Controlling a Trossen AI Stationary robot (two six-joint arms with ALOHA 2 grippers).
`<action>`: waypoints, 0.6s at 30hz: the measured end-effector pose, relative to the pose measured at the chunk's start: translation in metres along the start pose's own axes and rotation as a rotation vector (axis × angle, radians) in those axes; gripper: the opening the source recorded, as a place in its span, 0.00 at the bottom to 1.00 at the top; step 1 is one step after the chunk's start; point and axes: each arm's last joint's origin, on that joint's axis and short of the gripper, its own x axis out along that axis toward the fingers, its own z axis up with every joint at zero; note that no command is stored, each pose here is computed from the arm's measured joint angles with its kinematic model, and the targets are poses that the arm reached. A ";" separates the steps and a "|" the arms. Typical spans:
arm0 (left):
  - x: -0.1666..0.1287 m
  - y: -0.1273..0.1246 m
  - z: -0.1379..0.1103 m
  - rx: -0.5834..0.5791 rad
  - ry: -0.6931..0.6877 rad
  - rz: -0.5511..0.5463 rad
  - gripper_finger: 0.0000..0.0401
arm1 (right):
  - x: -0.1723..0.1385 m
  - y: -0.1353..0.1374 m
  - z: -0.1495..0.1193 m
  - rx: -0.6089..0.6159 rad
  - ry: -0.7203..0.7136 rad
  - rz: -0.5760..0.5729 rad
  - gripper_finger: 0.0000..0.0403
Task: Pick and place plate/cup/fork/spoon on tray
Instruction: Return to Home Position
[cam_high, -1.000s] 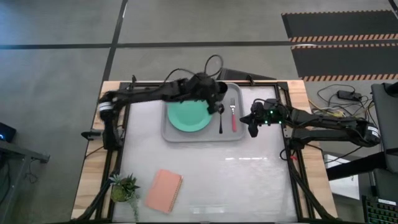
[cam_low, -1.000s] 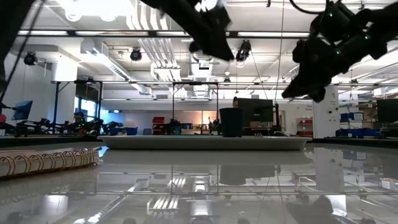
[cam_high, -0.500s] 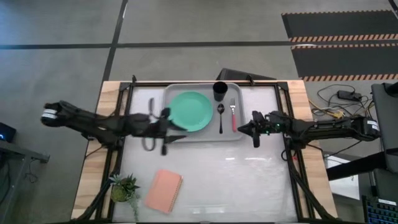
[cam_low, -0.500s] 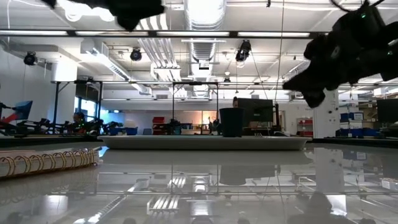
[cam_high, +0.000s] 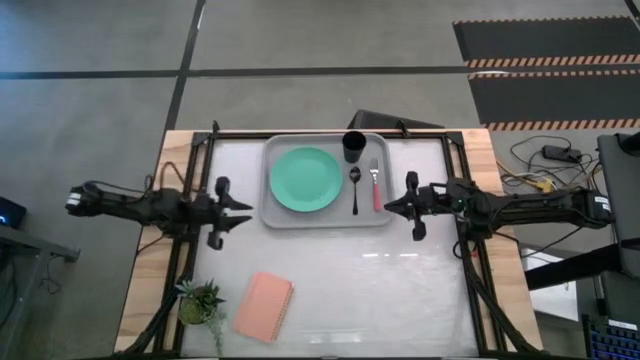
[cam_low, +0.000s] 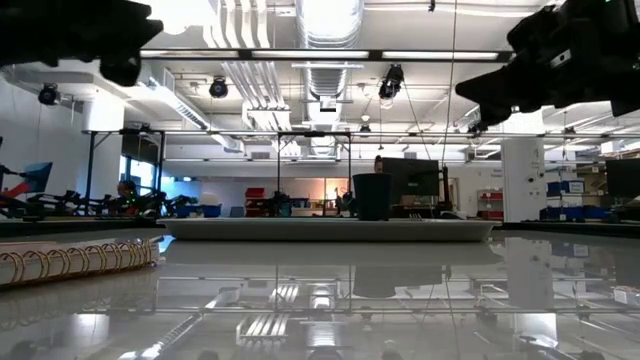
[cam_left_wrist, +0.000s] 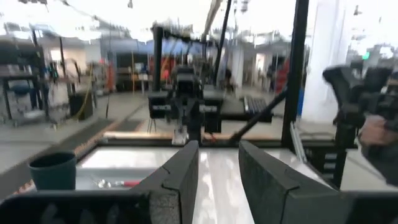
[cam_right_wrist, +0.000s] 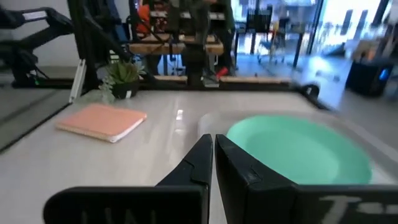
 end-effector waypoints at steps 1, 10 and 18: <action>-0.004 0.001 -0.004 0.006 -0.008 0.000 0.24 | -0.002 0.000 0.000 -0.028 -0.007 0.002 0.02; -0.023 0.004 -0.026 0.011 0.006 0.007 0.24 | -0.017 0.005 0.003 -0.117 -0.026 0.014 0.02; -0.020 0.004 -0.041 0.028 0.075 0.010 0.24 | -0.040 0.010 0.012 -0.141 -0.105 0.010 0.02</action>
